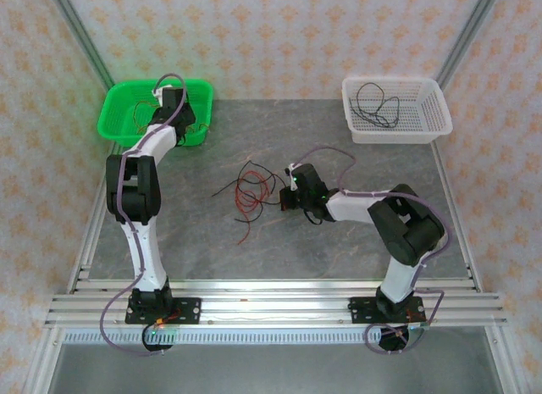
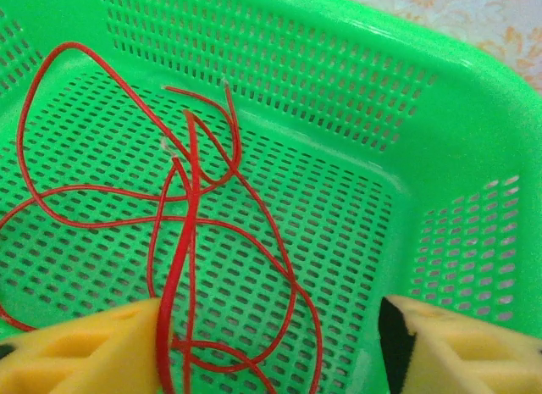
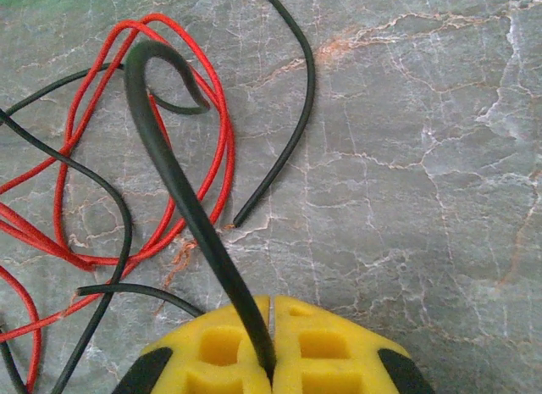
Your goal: Untangle the cables
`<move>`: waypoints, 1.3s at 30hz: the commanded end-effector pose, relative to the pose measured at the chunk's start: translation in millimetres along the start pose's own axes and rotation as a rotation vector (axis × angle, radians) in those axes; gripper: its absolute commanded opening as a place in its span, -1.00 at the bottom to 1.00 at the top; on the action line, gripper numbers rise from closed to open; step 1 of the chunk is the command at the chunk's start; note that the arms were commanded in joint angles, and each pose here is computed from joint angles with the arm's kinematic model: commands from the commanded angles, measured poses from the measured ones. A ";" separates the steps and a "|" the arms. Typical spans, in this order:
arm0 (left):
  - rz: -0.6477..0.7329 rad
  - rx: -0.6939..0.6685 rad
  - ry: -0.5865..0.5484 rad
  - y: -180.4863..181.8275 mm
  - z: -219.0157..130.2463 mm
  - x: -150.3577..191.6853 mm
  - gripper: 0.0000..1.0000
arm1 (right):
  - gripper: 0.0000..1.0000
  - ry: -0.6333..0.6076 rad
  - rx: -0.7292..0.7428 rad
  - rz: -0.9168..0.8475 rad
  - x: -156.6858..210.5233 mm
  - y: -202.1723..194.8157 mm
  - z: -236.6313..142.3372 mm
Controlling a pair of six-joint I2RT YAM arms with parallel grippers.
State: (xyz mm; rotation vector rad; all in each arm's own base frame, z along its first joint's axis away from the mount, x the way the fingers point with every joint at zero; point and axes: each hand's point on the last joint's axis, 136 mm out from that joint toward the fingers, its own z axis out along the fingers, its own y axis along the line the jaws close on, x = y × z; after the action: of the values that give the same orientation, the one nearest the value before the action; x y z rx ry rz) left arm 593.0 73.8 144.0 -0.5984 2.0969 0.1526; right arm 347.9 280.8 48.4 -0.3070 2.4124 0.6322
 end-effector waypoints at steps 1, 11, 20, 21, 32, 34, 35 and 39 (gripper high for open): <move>-0.013 0.042 -0.060 -7.6 -29.7 -41.2 0.55 | -1.00 -0.041 -0.003 -0.003 -16.1 7.9 -10.9; -0.002 0.060 -0.210 -1.7 -104.2 -104.8 0.98 | -1.00 -0.077 -0.030 0.005 -33.4 18.9 -23.1; -0.070 0.097 -0.243 15.1 -158.0 -97.1 0.96 | -1.00 -0.144 -0.060 0.007 -67.2 37.4 -52.3; -0.088 0.118 -0.243 16.0 -165.1 -93.0 0.94 | -1.00 -0.155 -0.066 0.008 -71.8 40.2 -56.6; -0.085 0.419 -0.210 -28.0 -249.7 -32.2 0.77 | -1.00 -0.243 -0.095 -0.021 -118.3 64.7 -99.2; -0.052 0.479 -0.187 -40.2 -258.9 -17.6 0.76 | -1.00 -0.250 -0.094 -0.021 -124.8 67.7 -104.8; -0.039 0.506 -0.176 -44.4 -261.9 -10.2 0.75 | -1.00 -0.250 -0.093 -0.009 -127.5 68.7 -107.1; 0.017 0.600 -0.161 -57.9 -273.9 18.9 0.74 | -1.00 -0.252 -0.127 0.083 -138.7 76.0 -115.9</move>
State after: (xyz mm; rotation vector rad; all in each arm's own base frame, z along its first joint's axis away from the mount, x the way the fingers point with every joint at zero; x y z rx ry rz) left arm 413.1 -54.9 297.2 -0.2907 1.8688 -0.3338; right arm 371.6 297.9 216.2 -0.2409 2.1746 0.7643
